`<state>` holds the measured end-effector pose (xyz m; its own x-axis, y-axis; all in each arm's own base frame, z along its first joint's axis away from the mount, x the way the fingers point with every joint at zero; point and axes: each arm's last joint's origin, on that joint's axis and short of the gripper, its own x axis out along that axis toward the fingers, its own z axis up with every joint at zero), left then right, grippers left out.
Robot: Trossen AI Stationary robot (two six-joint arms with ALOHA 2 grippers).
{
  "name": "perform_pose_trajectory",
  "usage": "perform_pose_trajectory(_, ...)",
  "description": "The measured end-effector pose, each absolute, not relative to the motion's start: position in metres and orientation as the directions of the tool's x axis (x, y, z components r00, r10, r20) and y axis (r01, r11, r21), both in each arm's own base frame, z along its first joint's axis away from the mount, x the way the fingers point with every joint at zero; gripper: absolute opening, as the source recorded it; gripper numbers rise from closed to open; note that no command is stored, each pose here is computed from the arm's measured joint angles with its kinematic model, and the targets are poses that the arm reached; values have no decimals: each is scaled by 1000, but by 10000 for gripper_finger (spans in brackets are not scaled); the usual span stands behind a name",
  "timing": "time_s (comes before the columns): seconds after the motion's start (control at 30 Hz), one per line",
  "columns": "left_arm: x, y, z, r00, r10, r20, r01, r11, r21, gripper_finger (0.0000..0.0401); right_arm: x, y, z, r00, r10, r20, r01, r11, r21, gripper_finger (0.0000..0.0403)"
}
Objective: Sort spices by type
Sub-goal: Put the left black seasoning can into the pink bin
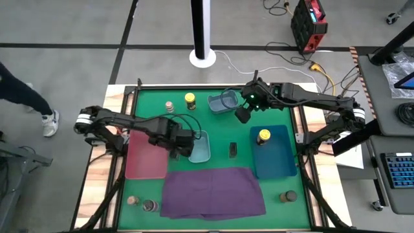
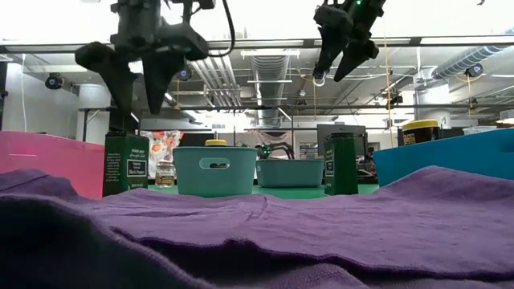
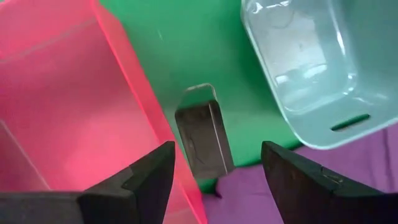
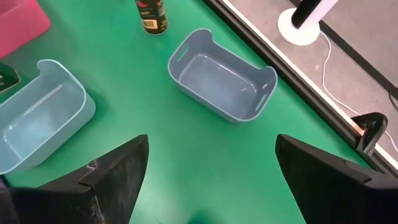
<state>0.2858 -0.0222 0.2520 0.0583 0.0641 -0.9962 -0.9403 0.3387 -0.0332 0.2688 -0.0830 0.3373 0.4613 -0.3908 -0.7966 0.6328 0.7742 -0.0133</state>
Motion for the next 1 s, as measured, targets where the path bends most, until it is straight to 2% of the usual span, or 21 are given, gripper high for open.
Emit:
perform_pose_trajectory(0.1,290,-20,246,39,68,-997,-939,344,-14,223,268,-83,337,457,-390,-799,635,772,-13,335)
perform_pose_trajectory(0.37,286,-18,248,83,126,-988,-937,348,-35,223,268,-83,337,456,-389,-801,634,773,-14,340)
perform_pose_trajectory(0.6,270,-17,245,217,105,-970,-940,290,-179,223,268,-83,337,457,-389,-800,640,768,-8,339)
perform_pose_trajectory(1.0,269,-19,233,144,90,-985,-952,285,-113,223,268,-83,337,457,-389,-800,640,768,-7,344)
